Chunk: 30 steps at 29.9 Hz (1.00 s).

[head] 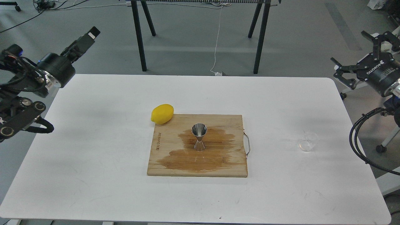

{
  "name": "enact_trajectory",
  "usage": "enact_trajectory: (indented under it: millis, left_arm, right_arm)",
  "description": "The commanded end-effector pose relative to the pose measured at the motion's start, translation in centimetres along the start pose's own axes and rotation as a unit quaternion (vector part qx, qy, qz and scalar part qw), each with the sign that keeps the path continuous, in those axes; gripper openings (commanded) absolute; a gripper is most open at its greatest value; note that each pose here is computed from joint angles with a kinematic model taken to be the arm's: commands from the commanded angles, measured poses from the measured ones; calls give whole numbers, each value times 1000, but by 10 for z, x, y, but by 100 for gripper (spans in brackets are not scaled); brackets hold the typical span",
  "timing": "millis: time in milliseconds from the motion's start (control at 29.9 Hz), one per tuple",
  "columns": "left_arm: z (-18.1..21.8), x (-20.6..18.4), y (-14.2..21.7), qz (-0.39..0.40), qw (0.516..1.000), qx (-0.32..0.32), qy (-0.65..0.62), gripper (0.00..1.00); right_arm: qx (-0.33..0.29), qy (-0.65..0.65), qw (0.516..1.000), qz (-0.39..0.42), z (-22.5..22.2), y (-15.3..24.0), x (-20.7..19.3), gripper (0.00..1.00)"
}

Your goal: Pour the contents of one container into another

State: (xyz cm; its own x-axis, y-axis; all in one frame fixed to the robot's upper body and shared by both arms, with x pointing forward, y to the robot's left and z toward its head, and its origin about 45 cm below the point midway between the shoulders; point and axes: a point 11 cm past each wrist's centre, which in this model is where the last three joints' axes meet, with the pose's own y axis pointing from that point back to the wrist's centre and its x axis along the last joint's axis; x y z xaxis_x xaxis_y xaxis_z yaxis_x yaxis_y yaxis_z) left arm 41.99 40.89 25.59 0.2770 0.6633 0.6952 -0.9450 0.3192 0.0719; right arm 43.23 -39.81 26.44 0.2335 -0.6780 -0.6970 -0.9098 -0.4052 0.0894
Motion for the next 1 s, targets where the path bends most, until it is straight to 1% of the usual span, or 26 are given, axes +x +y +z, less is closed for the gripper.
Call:
enact_trajectory:
  millis: [0,33,67,134,234,301,402,435,469,703,837,971]
  left_arm:
    - [3,-5,17,-136,981,-4,141,96]
    - [2,-5,21,-141,976,-4,164,96]
    - [-1,1,26,-128,975,-3,180,96]
    - [-5,15,33,-99,973,-4,210,96]
    - [-6,30,35,-51,961,-21,273,97]
    - [-5,38,35,-27,951,-32,305,98]
    - [-6,44,38,-15,948,-35,317,98]
    - [-6,44,38,-14,947,-35,318,98]
    - [-6,42,37,-16,947,-35,319,98]
    - [-20,23,44,-24,943,-16,332,99]
    - [-25,16,47,-28,941,-8,336,99]
    - [-25,8,44,-33,939,-9,343,99]
  right_arm:
    - [-29,8,999,-33,16,-20,-24,99]
    - [-30,4,999,-41,19,-24,-29,99]
    - [-25,-6,998,-53,20,-30,-37,99]
    - [4,-51,995,-83,10,-36,-52,99]
    - [53,-138,982,-115,-9,-31,-60,98]
    - [80,-187,970,-134,-17,-24,-63,98]
    - [112,-245,954,-133,-14,8,-43,98]
    - [122,-261,947,-141,-13,17,-43,98]
    - [126,-281,943,-126,-11,30,-37,98]
    - [127,-354,925,59,2,111,12,97]
    - [111,-386,902,157,24,146,25,96]
    - [77,-404,882,232,56,169,28,97]
